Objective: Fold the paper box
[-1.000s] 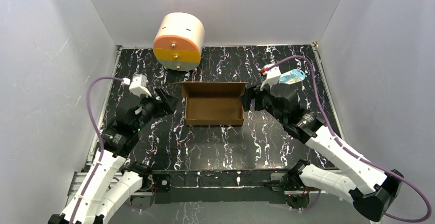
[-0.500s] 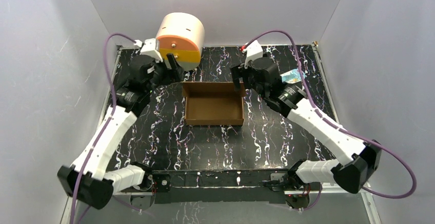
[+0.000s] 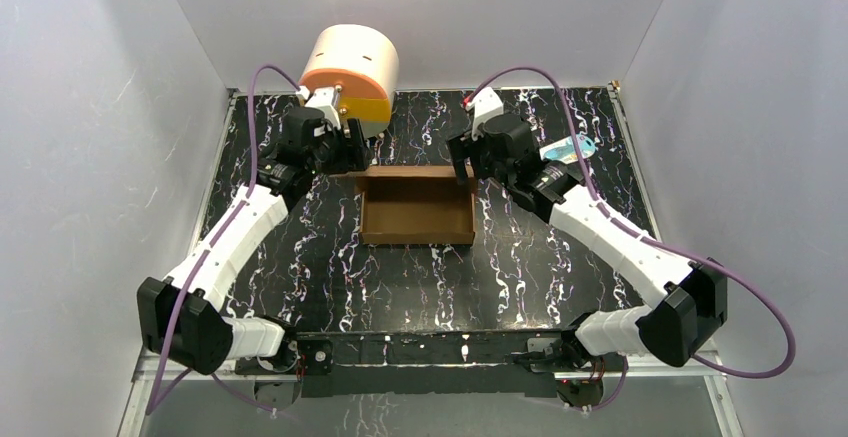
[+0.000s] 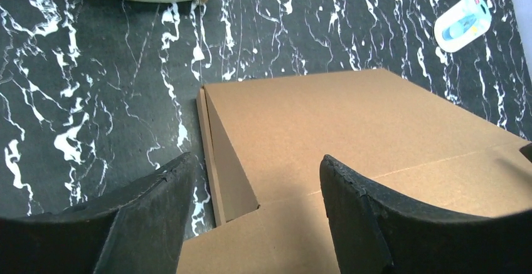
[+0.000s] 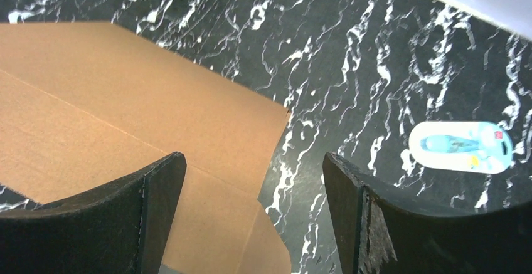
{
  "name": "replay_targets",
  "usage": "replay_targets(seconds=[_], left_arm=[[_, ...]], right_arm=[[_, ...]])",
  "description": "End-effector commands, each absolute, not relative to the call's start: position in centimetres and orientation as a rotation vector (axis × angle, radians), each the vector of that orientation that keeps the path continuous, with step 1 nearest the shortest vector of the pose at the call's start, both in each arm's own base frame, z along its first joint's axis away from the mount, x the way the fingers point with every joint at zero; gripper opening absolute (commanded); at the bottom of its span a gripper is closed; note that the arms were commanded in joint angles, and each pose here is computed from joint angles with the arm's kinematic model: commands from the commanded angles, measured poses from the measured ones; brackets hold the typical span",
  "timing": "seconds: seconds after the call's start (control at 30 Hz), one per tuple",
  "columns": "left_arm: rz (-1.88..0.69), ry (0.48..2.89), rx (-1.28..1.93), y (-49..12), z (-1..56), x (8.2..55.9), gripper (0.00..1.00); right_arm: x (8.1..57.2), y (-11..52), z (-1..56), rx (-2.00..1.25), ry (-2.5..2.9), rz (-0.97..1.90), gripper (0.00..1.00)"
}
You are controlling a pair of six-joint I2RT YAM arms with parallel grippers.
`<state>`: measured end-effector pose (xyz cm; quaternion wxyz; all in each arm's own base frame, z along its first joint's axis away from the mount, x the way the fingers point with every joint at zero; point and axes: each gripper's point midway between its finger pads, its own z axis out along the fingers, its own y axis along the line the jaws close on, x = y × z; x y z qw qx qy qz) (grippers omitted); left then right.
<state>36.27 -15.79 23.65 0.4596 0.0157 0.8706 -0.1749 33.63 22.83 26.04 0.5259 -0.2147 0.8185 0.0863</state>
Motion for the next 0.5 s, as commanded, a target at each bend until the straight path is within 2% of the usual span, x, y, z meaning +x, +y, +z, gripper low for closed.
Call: replay_targets(seconds=[0.0,0.47], left_arm=[[-0.484,2.178,0.061,-15.9,22.4,33.7,0.69],[-0.519,2.346,-0.059,-15.0,13.5,29.2,0.68]], right_arm=[[32.3,23.2,25.2,-0.511,1.96,0.294,0.89],[29.8,22.8,17.9,-0.496,2.048,0.364,0.84]])
